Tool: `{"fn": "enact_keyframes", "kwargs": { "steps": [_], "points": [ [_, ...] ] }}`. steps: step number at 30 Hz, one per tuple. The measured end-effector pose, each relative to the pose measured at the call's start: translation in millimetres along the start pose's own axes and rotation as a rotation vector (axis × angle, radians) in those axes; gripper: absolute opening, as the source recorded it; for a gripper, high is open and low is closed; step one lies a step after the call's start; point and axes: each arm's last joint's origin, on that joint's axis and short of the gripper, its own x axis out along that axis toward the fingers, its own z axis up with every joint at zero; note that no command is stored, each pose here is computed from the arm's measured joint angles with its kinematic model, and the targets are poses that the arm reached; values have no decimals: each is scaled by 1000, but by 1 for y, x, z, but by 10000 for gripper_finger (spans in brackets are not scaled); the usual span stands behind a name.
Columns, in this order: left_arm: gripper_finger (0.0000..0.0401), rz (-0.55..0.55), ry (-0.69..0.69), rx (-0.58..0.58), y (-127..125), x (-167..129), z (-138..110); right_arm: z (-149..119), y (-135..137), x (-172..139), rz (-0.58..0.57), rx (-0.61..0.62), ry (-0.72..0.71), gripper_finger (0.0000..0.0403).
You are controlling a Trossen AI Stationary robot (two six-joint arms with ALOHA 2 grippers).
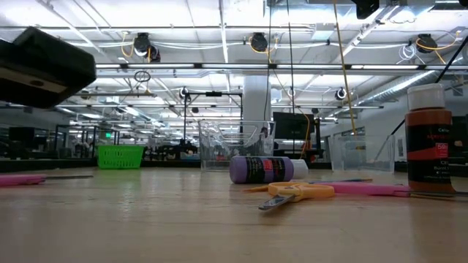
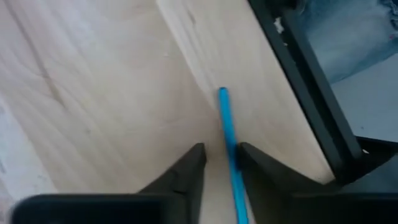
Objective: Pick & Place Paint Supplies
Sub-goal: Put the blue paint brush into the white bin
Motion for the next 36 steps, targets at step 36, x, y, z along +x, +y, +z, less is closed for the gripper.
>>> {"fn": "enact_keyframes", "kwargs": {
  "steps": [36],
  "points": [
    [0, 481, -734, -226, 132, -137, 26, -9, -2, 0, -68, -89, 95, 192]
  ]
}}
